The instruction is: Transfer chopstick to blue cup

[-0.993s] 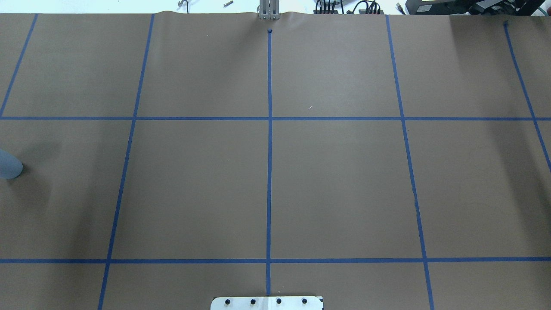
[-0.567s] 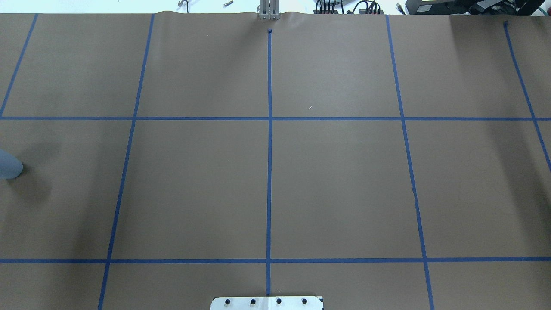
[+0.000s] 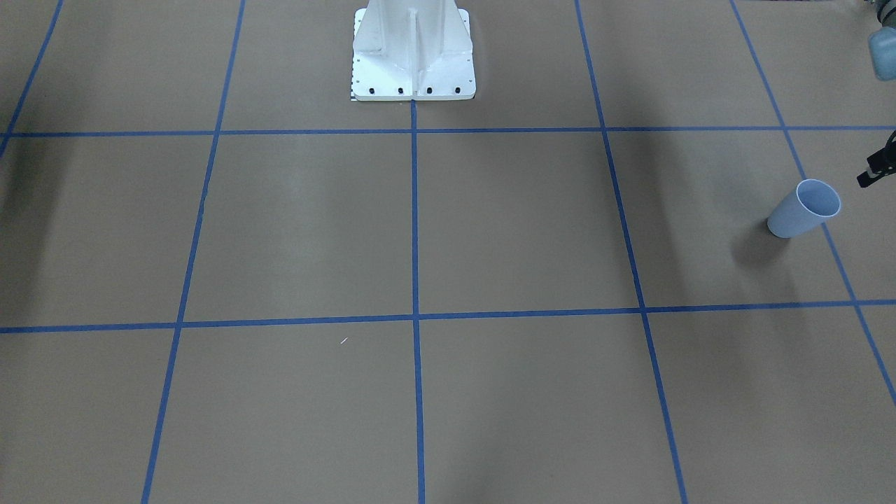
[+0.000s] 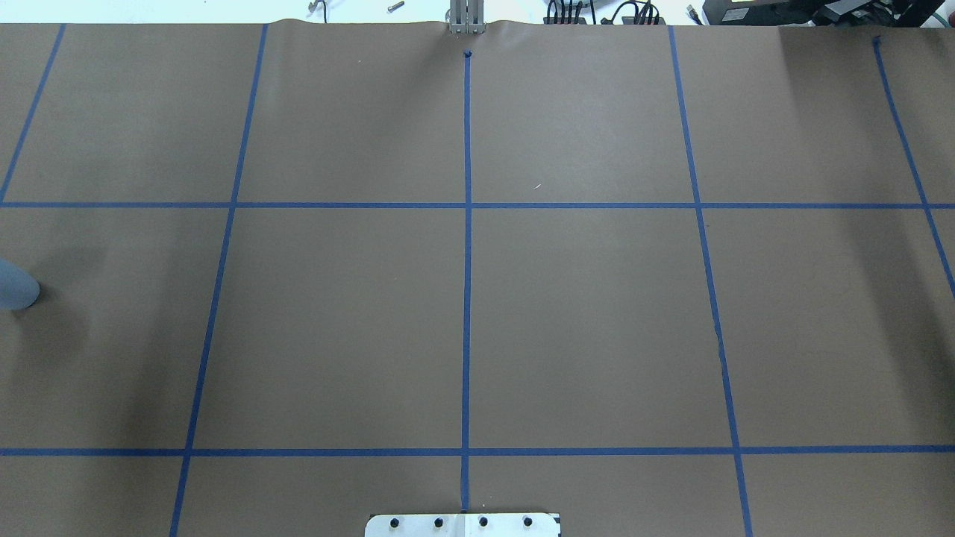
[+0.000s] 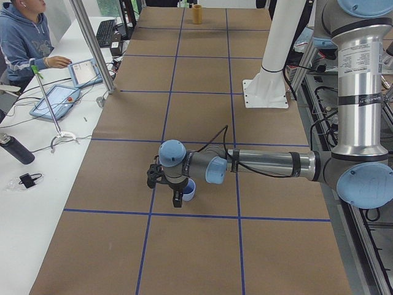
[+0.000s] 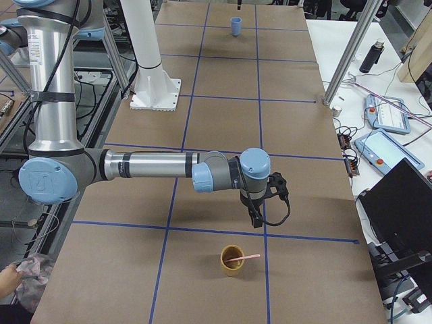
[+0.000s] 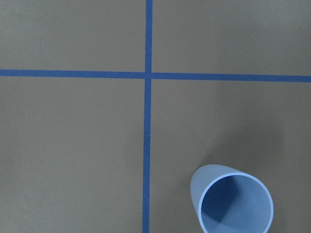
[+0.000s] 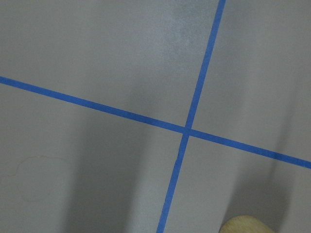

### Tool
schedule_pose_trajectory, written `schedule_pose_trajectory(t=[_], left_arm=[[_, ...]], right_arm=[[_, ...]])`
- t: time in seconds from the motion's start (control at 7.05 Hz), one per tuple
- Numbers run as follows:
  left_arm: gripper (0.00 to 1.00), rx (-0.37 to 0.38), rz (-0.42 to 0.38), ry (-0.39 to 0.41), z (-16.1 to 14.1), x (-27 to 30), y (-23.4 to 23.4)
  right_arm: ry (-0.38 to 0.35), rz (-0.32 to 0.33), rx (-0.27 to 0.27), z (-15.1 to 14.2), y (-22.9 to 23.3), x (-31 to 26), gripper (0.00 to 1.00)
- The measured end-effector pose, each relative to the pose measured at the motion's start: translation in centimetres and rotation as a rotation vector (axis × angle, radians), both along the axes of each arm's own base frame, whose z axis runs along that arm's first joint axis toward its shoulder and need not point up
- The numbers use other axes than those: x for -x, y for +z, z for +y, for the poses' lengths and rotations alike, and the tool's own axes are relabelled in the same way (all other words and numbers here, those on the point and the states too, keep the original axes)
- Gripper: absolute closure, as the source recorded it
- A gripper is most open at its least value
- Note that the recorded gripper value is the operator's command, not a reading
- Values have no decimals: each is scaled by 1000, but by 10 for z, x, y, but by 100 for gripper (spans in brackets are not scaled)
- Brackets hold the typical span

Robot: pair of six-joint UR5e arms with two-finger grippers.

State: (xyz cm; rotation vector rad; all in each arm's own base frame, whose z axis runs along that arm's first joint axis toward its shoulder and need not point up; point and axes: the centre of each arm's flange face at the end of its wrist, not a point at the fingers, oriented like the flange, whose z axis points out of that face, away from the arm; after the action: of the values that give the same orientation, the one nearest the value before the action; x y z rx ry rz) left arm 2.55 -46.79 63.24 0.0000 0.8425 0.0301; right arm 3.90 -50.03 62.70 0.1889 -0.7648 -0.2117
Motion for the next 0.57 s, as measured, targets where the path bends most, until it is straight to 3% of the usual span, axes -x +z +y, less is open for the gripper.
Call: schedule_pose_trajectory(t=[0.57], left_arm=[[3,11,-2,45,-2,-24,19]], right_arm=[[-21,-5,14,0,5,11,0]])
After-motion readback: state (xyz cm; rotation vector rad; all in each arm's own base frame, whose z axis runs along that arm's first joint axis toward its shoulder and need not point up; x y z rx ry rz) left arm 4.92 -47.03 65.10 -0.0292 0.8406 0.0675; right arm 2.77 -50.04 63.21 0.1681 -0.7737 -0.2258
